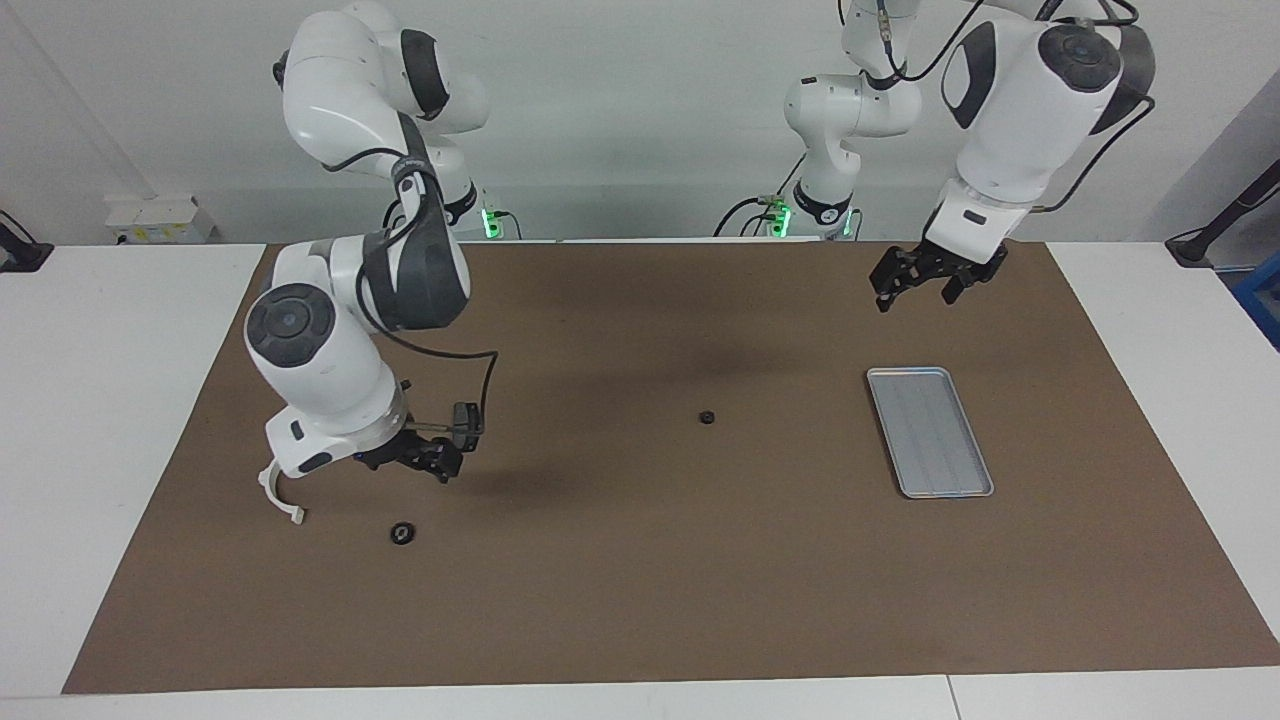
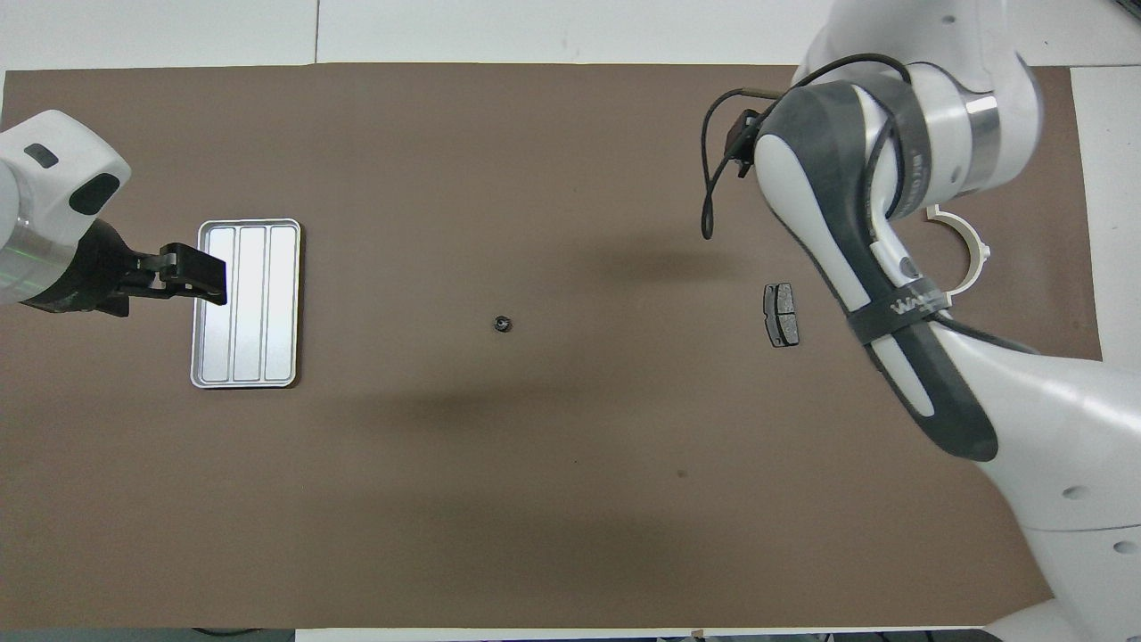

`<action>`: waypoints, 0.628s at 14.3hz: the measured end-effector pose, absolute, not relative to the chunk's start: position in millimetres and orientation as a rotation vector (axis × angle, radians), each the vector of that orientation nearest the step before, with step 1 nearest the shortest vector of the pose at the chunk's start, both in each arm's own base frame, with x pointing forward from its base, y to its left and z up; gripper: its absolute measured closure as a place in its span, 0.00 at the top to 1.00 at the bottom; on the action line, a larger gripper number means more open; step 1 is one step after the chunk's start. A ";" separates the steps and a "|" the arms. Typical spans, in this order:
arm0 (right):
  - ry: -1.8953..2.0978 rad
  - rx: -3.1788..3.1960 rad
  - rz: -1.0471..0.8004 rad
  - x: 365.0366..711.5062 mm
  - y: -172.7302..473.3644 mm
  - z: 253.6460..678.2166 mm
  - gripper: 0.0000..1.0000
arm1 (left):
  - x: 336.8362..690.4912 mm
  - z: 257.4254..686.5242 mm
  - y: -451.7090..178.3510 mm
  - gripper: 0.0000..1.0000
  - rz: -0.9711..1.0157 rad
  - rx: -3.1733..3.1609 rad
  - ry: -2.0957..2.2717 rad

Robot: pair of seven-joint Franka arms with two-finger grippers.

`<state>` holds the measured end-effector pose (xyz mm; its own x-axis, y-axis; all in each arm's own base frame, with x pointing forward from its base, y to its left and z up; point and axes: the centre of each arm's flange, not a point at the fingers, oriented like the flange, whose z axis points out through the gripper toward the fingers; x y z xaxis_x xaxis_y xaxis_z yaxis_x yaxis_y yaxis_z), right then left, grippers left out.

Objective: Pick bearing gear from pile to tray

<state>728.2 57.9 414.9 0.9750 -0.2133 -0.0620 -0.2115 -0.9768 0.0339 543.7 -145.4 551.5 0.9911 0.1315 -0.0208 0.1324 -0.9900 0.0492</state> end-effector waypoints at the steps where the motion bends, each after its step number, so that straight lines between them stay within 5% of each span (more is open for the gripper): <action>1: -0.317 3.097 -0.089 731.0 45.7 400.1 1.00 | 541.6 534.4 -174.4 1.00 -0.014 3.068 0.259; 9: -0.239 3.071 0.008 736.7 39.4 316.5 1.00 | 530.5 356.3 -341.9 1.00 -0.089 3.118 0.439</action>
